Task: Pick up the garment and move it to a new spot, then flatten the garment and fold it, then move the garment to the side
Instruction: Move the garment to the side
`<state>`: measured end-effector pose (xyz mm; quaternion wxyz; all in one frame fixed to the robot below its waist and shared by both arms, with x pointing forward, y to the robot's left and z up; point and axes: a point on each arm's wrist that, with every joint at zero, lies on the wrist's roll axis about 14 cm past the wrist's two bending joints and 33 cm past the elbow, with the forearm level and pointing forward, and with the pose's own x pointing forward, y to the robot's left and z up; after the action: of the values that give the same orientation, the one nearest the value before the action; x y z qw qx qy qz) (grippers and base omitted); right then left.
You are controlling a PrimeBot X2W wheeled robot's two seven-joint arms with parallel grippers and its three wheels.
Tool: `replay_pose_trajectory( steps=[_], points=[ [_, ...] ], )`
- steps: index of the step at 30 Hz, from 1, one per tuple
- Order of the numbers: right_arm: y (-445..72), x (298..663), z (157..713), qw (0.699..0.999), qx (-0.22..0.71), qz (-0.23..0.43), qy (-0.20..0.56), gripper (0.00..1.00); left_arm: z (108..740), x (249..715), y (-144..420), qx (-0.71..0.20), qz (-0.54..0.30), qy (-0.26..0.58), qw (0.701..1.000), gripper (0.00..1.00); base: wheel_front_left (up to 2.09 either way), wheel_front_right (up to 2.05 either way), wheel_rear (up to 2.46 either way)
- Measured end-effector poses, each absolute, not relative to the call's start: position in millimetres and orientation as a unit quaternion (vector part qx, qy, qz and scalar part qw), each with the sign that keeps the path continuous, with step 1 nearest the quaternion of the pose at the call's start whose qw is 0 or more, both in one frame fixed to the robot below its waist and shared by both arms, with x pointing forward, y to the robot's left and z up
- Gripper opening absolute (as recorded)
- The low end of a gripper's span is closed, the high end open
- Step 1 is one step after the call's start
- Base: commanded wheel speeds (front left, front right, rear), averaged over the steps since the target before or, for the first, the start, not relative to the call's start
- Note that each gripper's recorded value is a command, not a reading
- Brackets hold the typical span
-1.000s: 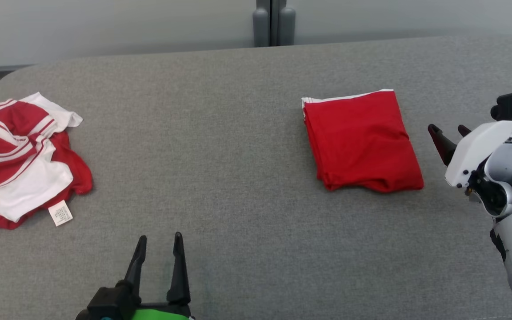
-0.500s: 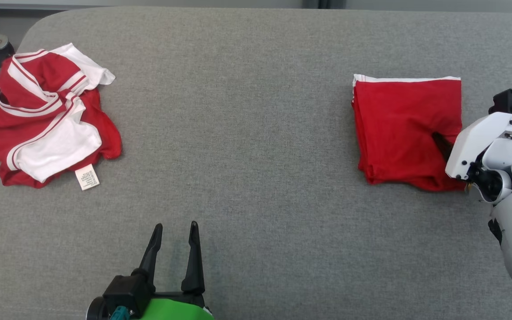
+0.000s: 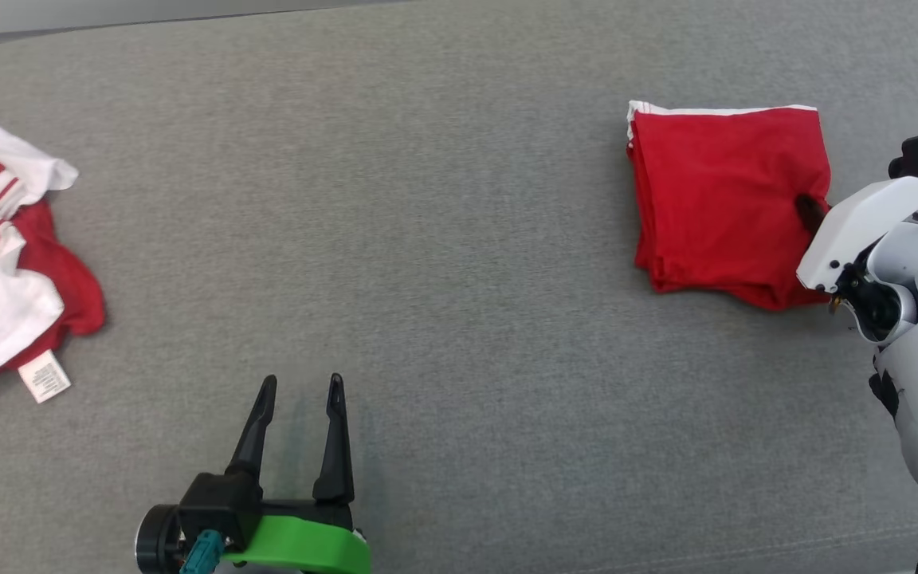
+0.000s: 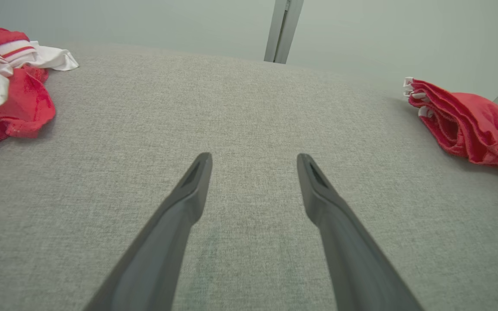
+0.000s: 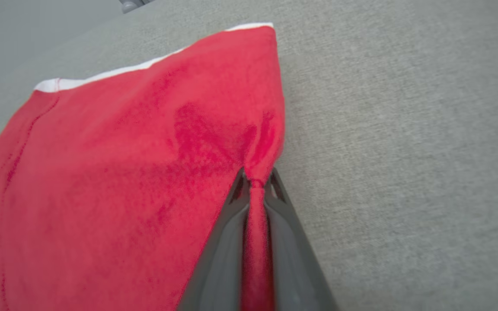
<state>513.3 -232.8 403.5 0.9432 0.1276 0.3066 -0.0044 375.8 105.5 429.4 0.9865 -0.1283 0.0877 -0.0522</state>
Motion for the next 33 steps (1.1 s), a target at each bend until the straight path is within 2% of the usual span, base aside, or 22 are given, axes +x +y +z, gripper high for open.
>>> replay_pose_trajectory(
  steps=[5, 11, 18, 22, 23, 24, 25, 33],
  points=[
    [-294.0, 495.3, 409.5, 0.951, 0.116, -0.073, 0.276, 0.00, 425.7, 397.4, 72.6, -0.115, -0.116, 0.083, 0.983, 1.00, 0.00, 0.00, 0.00],
    [-364.8, 494.4, 423.5, 0.955, 0.072, -0.147, 0.246, 0.00, 411.3, 417.8, 43.8, -0.111, -0.163, 0.090, 0.976, 1.00, 0.00, 0.00, 0.00],
    [-446.5, 506.6, 448.5, 0.948, -0.015, -0.223, 0.226, 0.00, 376.6, 420.5, 49.4, -0.106, -0.151, 0.129, 0.974, 1.00, 0.00, 0.00, 0.00],
    [-457.0, 519.5, 440.0, 0.941, -0.038, -0.233, 0.241, 0.00, 365.5, 417.0, 68.4, -0.099, -0.122, 0.142, 0.977, 1.00, 0.00, 0.00, 0.00],
    [-458.7, 522.2, 439.2, 0.940, -0.044, -0.233, 0.244, 0.34, 364.6, 416.4, 72.7, -0.098, -0.116, 0.143, 0.978, 1.00, 0.00, 0.00, 0.00],
    [-460.6, 525.3, 439.0, 0.940, -0.051, -0.234, 0.243, 0.74, 363.5, 415.2, 77.6, -0.096, -0.108, 0.145, 0.979, 1.00, 0.00, 0.00, 0.00],
    [-463.1, 527.0, 438.1, 0.939, -0.054, -0.236, 0.245, 1.00, 363.2, 414.7, 80.9, -0.095, -0.103, 0.146, 0.979, 1.00, 0.00, 0.00, 0.00],
    [-480.2, 525.8, 460.8, 0.935, -0.129, -0.236, 0.231, 1.00, 369.4, 412.2, 91.9, -0.098, -0.082, 0.141, 0.982, 1.00, 0.00, 0.00, 0.00]
  ],
)
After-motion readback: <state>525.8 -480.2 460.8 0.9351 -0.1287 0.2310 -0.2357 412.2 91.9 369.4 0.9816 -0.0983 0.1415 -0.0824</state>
